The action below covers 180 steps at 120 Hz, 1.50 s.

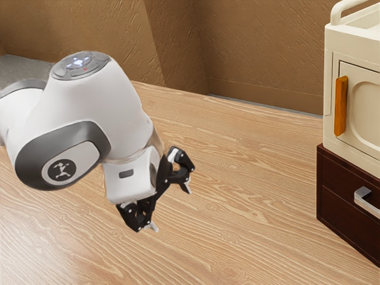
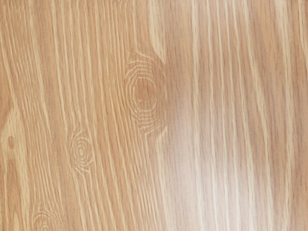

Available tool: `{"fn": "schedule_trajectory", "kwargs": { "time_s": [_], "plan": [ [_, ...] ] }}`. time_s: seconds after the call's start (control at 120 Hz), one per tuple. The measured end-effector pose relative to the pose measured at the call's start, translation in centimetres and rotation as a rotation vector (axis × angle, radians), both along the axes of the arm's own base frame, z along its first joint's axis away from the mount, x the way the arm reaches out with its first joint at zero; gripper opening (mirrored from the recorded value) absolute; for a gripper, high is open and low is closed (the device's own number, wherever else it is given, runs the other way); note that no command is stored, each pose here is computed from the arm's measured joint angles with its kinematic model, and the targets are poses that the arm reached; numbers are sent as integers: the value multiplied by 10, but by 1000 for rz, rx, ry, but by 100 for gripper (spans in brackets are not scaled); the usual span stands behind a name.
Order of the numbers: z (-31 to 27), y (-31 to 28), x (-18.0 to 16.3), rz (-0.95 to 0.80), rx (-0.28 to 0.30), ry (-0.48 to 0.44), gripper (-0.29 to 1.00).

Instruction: Pull the drawer handle with one arm to open the drawer

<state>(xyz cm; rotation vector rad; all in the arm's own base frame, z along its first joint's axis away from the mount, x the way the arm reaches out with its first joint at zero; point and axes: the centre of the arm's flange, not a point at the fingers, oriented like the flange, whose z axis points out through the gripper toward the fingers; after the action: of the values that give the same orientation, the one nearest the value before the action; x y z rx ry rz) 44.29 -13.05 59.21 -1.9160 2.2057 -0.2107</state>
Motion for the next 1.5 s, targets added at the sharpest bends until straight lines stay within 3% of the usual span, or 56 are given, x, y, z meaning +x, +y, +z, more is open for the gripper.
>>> {"fn": "schedule_trajectory", "kwargs": {
  "time_s": [0.267, 0.725, 1.167, 1.5],
  "plan": [
    [-1, -80, -5, -180, -3, -82, 70],
    [13, -207, 25, -368, 43, -183, 70],
    [3, -269, 62, -410, 62, -219, 70],
    [-14, -268, 98, -376, 83, -219, 70]
  ]
}}
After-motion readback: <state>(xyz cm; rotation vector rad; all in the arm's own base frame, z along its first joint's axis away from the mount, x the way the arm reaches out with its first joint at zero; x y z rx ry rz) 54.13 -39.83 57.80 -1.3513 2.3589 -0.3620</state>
